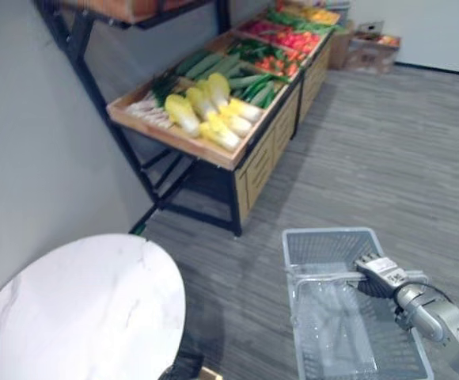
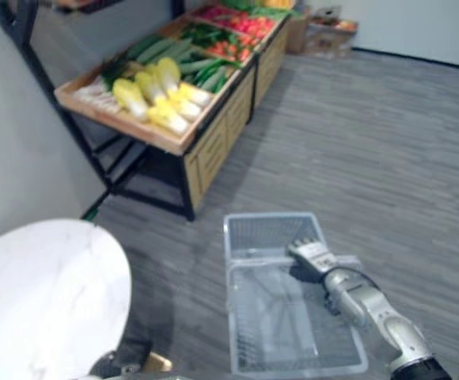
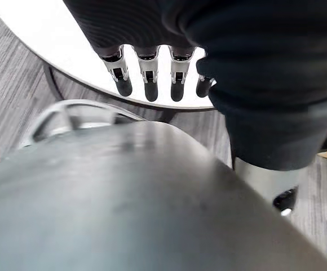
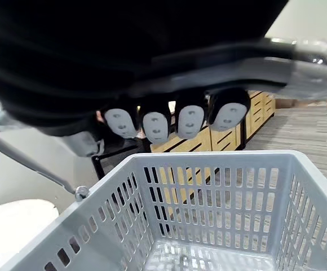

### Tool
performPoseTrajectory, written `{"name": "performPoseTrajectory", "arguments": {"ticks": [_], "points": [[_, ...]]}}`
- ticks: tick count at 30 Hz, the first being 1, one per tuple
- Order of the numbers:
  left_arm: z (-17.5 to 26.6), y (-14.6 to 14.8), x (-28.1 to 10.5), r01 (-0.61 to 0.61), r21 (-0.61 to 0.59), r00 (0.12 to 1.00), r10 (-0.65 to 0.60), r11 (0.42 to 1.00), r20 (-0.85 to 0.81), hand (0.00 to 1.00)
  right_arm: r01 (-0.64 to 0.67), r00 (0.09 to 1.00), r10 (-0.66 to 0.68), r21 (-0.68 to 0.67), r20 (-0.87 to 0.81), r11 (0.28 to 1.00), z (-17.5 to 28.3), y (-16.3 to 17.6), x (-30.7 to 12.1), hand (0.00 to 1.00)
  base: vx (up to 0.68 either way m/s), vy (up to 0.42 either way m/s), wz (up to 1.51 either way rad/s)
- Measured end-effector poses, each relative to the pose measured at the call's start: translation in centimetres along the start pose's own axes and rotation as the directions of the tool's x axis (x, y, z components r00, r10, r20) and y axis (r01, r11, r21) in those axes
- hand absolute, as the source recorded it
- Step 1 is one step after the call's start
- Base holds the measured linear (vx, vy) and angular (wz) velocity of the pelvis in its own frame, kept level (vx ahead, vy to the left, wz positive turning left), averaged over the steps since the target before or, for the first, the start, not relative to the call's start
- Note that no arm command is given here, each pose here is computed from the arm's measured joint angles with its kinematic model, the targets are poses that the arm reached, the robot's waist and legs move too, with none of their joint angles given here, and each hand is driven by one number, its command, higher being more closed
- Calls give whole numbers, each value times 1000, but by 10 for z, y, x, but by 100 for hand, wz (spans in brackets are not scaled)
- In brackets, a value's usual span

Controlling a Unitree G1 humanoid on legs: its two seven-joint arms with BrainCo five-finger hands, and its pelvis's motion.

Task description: Pick vegetable in the basket

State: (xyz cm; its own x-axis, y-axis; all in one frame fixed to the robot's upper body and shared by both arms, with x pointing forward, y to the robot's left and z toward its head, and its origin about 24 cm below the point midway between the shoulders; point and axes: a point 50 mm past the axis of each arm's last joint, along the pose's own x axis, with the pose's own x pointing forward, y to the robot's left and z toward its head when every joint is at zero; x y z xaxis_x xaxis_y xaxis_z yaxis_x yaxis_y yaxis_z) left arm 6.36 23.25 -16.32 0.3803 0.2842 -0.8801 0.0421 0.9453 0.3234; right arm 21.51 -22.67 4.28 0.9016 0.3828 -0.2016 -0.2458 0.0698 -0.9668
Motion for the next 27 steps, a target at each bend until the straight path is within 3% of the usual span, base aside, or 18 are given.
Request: {"name": "performPoseTrajectory", "arguments": {"ticks": [9,19,27], "points": [[-14,-19,-7,47,-32,999,-47,998,-13,0,4,997,-5,15,77,1000,16,0,16,100,15,109,-132],[-7,-16,-6,49,17,999,-49,999,18,0,16,992,-17,9,129,1000,20,-8,18,100,134,129,-30],[-8,-8,-5,43,68,999,-45,997,25,0,-41,997,36,68,70,997,18,14,11,100,30,-11,-28]]}}
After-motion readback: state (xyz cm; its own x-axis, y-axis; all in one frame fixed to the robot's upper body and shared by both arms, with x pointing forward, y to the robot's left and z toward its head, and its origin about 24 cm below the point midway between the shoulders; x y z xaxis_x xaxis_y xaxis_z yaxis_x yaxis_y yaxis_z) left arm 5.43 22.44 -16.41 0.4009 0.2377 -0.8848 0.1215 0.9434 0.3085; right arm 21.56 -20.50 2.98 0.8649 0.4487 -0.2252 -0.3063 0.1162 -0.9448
